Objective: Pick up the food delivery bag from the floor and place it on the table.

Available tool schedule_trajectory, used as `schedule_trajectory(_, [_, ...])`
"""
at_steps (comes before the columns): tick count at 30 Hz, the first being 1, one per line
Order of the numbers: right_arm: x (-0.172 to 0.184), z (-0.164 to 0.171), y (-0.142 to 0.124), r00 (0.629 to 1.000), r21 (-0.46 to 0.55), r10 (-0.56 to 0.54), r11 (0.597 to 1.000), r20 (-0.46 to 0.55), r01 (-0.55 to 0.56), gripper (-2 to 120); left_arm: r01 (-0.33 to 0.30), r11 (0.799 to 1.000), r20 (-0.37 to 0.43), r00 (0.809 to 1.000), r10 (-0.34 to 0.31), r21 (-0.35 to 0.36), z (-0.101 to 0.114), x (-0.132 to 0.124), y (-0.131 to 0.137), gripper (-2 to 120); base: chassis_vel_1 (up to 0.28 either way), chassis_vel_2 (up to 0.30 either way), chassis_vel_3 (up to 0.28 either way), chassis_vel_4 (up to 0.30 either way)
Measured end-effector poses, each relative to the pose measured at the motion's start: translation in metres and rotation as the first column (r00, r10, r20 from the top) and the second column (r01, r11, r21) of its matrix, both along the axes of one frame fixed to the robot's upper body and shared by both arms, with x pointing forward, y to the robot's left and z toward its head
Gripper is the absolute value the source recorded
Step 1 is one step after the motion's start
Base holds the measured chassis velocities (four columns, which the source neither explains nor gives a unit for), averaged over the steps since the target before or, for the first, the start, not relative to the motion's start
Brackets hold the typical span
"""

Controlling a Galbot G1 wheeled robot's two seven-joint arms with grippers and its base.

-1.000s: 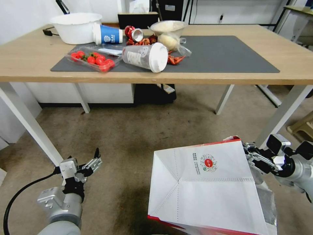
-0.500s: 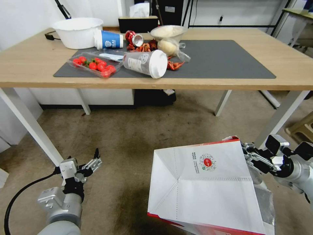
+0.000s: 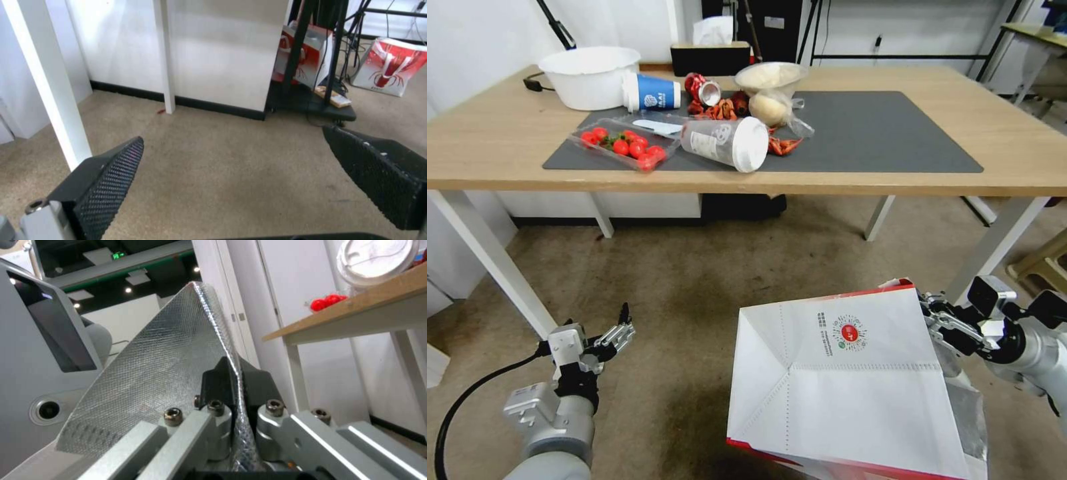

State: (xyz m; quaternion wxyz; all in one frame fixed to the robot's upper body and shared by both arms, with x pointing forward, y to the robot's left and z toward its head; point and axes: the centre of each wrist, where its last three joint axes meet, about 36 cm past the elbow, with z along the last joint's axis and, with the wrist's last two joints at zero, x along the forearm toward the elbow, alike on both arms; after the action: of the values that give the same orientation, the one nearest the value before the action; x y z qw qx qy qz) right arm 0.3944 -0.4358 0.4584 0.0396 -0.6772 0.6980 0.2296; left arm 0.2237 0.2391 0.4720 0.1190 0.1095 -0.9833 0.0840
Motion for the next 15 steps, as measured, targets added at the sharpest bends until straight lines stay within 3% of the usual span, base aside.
schedule_trajectory(15, [-0.0031, -0.0036, 0.0025, 1.0, 0.011, -0.001, 1.0, -0.005, 0.001, 0, 0.001, 1.0, 0.0, 1.0, -0.001, 0.0, 0.0, -0.0001, -0.0001, 100, 0.0, 0.0, 0.0, 0.0])
